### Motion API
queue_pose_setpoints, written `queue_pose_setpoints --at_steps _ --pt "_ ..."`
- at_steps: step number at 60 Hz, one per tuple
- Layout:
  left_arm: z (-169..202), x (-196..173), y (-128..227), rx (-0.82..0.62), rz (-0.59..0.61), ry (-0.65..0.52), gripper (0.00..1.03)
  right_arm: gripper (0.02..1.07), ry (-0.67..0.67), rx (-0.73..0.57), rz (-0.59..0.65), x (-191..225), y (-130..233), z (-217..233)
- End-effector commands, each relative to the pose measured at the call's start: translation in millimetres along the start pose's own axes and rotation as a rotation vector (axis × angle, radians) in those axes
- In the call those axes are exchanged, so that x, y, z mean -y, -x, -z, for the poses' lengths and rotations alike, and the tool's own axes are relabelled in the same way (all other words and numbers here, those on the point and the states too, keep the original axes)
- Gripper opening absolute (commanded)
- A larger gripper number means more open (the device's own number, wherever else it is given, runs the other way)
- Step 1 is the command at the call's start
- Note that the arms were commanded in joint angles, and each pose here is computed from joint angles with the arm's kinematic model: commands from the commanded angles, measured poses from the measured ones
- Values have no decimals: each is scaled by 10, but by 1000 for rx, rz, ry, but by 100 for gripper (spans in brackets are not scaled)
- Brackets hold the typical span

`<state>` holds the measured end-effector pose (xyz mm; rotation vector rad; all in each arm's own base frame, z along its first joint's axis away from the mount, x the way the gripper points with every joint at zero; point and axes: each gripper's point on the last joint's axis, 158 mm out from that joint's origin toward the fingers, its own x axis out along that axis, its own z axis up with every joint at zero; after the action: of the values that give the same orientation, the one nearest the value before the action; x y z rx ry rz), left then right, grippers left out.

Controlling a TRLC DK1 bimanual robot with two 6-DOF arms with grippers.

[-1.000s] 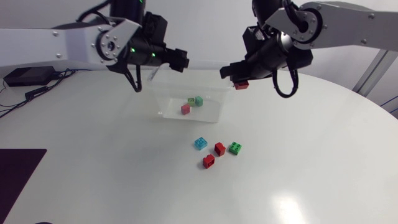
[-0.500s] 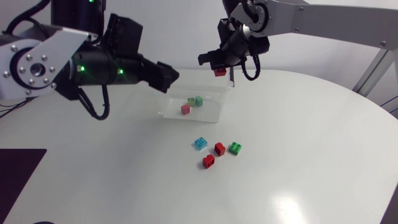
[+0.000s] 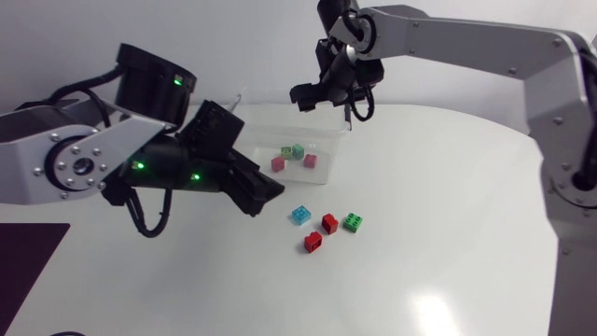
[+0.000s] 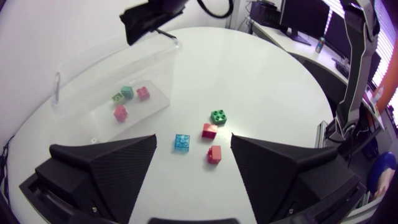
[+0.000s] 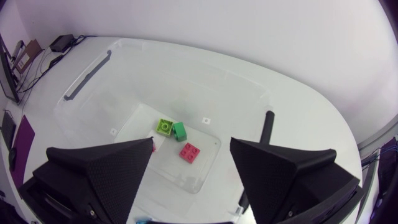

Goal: Place the duplo bricks in the container

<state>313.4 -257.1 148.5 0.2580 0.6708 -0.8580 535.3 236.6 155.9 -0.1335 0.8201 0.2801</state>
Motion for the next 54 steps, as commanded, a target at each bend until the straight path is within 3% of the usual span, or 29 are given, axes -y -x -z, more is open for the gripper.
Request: queue_pose_setpoints --at_steps 1,21,35,54 --pt "290 168 -223 -101 59 -38 84 101 -15 60 3 135 432 -88" --pt "518 633 -729 -277 177 -93 80 101 -12 -15 -9 505 931 896" --pt "666 608 -1033 -415 177 -67 79 101 -7 -88 -30 545 935 1557" --pt "878 542 -1334 -557 128 -69 75 101 -17 -146 -46 586 825 2015"
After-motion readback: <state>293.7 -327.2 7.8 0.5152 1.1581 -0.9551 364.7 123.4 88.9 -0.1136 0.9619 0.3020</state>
